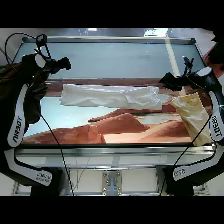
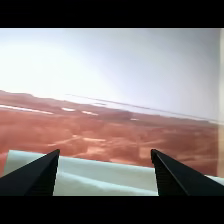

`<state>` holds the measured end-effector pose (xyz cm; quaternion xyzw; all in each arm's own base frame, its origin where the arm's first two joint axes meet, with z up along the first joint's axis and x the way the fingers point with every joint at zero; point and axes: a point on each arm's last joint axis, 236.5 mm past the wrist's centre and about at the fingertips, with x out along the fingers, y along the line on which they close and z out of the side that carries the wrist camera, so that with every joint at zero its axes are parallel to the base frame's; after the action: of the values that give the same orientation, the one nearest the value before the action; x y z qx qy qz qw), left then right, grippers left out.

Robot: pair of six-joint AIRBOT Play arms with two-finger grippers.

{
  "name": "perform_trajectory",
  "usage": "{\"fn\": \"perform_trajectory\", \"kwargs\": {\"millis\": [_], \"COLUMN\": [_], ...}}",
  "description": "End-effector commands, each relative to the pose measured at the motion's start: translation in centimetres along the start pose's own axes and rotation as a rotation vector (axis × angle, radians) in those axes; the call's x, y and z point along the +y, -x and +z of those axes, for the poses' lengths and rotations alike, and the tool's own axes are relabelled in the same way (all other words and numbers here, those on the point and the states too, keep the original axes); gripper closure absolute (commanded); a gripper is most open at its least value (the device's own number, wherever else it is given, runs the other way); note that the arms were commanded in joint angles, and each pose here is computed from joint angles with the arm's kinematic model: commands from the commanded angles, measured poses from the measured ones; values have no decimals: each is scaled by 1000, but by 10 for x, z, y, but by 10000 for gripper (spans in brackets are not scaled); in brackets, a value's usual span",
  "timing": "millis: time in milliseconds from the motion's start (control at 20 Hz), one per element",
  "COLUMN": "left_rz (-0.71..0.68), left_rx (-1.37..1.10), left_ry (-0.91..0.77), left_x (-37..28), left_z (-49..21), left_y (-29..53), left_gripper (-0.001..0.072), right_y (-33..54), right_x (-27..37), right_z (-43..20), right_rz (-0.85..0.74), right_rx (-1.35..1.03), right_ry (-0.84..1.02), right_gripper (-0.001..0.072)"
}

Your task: Fold the shirts.

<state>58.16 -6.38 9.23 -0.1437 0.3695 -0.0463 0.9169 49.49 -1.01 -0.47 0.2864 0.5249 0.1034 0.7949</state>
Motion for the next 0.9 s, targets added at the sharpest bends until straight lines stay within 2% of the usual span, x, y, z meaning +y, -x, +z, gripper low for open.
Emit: {"fn": "perform_trajectory", "kwargs": {"millis": [0,50,100,150,350,600,850], "left_rz": [-117,-133,-147,-153,-156,-180,-180], "left_rx": [-35,-35,-35,-36,-29,-20,-11], "left_ry": [37,27,30,30,33,51,48], "left_x": [-31,-35,-39,-40,-41,-46,-47], "left_z": [17,17,17,17,16,14,12], "left_y": [14,14,14,15,15,16,16], "left_gripper": [50,50,50,50,51,52,54], "right_y": [3,-6,-15,-25,-56,-95,-118], "right_x": [-32,-40,-46,-48,-33,-37,32], "right_z": [-35,-46,-51,-51,-29,-33,-49], "right_rz": [2,10,16,32,202,202,341], "right_rx": [138,185,200,203,116,113,167], "right_ry": [-47,-74,-97,-116,-168,-215,-131], "right_gripper": [183,142,43,20,20,21,34]}}
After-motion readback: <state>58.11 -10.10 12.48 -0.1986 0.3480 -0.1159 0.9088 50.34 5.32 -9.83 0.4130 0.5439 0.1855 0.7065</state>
